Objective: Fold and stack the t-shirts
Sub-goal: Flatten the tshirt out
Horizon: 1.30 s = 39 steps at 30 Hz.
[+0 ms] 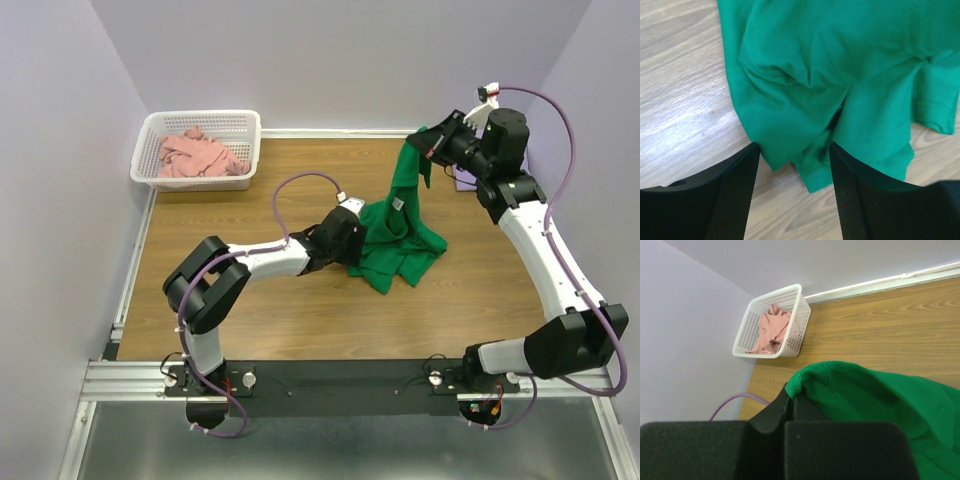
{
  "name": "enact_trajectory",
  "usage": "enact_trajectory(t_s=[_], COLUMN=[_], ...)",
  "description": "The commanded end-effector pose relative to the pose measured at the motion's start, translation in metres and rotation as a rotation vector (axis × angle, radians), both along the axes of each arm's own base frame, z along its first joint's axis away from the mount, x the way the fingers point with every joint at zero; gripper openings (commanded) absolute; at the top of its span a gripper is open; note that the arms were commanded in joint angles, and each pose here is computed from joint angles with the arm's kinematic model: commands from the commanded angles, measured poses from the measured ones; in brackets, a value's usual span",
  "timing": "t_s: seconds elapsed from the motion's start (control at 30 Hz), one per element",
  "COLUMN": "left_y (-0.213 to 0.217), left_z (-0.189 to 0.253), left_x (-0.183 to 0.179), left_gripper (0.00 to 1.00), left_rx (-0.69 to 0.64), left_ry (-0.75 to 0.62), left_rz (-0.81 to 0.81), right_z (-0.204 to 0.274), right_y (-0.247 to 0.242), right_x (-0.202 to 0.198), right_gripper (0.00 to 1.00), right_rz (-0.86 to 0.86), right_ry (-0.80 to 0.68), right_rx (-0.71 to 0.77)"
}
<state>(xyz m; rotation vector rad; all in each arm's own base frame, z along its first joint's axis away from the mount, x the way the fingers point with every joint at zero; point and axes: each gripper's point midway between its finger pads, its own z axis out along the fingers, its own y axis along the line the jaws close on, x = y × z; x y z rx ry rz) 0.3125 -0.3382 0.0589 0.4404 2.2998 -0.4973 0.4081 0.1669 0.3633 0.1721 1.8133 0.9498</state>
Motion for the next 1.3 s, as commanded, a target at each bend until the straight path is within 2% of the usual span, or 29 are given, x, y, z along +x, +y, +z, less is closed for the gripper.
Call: enact_trajectory(t_s=[0.0, 0.1, 0.17, 0.2, 0.23, 0.27, 0.33, 0.4, 0.47, 0.57, 0.6, 0.63, 0.67, 0.8, 0.83, 0.9, 0.93, 1.03, 1.13, 1.23, 1.27], left_y=[-0.006, 0.003, 0.009, 0.010, 0.011, 0.013, 0.019, 0.026, 0.037, 0.049, 0.042, 0.041, 0.036, -0.010, -0.026, -0.043, -0.057, -0.066, -0.054, -0.031, -0.021], left_z=[0.003, -0.007, -0.009, -0.008, -0.007, -0.005, 0.004, 0.026, 0.044, 0.100, 0.132, 0.144, 0.160, 0.230, 0.240, 0.269, 0.281, 0.317, 0.347, 0.373, 0.383], left_x=[0.013, 0.021, 0.027, 0.028, 0.028, 0.027, 0.023, 0.019, 0.013, 0.004, -0.002, -0.008, -0.013, -0.047, -0.066, -0.084, -0.105, -0.142, -0.162, -0.166, -0.168], left_gripper=[0.64, 0.59, 0.46, 0.23, 0.09, 0.00, 0.00, 0.00, 0.00, 0.00, 0.00, 0.00, 0.00, 0.00, 0.00, 0.00, 0.00, 0.00, 0.00, 0.00, 0.00], left_rx=[-0.025, 0.002, 0.010, 0.015, 0.024, 0.039, 0.060, 0.055, 0.073, 0.074, 0.037, 0.054, 0.038, -0.053, -0.078, -0.149, -0.214, -0.370, -0.481, -0.548, -0.572], left_ry=[0.007, 0.026, 0.025, 0.020, 0.017, 0.008, 0.010, -0.019, -0.034, -0.150, -0.211, -0.235, -0.259, -0.379, -0.394, -0.426, -0.423, -0.427, -0.450, -0.474, -0.483], left_rz=[0.020, 0.055, 0.071, 0.072, 0.067, 0.050, 0.048, 0.045, 0.049, 0.037, 0.010, -0.027, -0.055, -0.227, -0.295, -0.378, -0.471, -0.625, -0.663, -0.605, -0.591], right_z=[-0.008, -0.012, -0.013, -0.013, -0.014, -0.012, -0.006, 0.006, 0.022, 0.051, 0.057, 0.070, 0.077, 0.115, 0.123, 0.150, 0.160, 0.183, 0.191, 0.180, 0.175], right_y=[-0.006, -0.007, -0.008, -0.009, -0.012, -0.014, -0.021, -0.040, -0.068, -0.124, -0.138, -0.163, -0.176, -0.214, -0.220, -0.221, -0.222, -0.219, -0.204, -0.162, -0.135], right_x=[-0.004, -0.006, -0.008, -0.009, -0.008, -0.008, -0.010, -0.007, -0.004, -0.005, -0.006, -0.011, -0.014, -0.028, -0.031, -0.030, -0.031, -0.021, 0.003, 0.039, 0.050], right_gripper=[0.01, 0.02, 0.02, 0.02, 0.02, 0.02, 0.01, 0.01, 0.01, 0.01, 0.01, 0.01, 0.01, 0.01, 0.01, 0.01, 0.01, 0.02, 0.02, 0.03, 0.05], right_rz=[-0.028, -0.031, -0.037, -0.041, -0.055, -0.063, -0.092, -0.195, -0.329, -0.598, -0.654, -0.789, -0.852, -1.045, -1.065, -1.074, -1.065, -1.031, -0.957, -0.747, -0.616], right_ry=[0.010, 0.018, 0.018, 0.017, 0.016, 0.010, -0.010, -0.040, -0.082, -0.128, -0.142, -0.147, -0.149, -0.175, -0.181, -0.228, -0.249, -0.300, -0.347, -0.407, -0.444], right_rx=[-0.019, -0.021, -0.023, -0.030, -0.037, -0.042, -0.076, -0.120, -0.206, -0.356, -0.423, -0.459, -0.486, -0.584, -0.631, -0.648, -0.697, -0.775, -0.780, -0.705, -0.670])
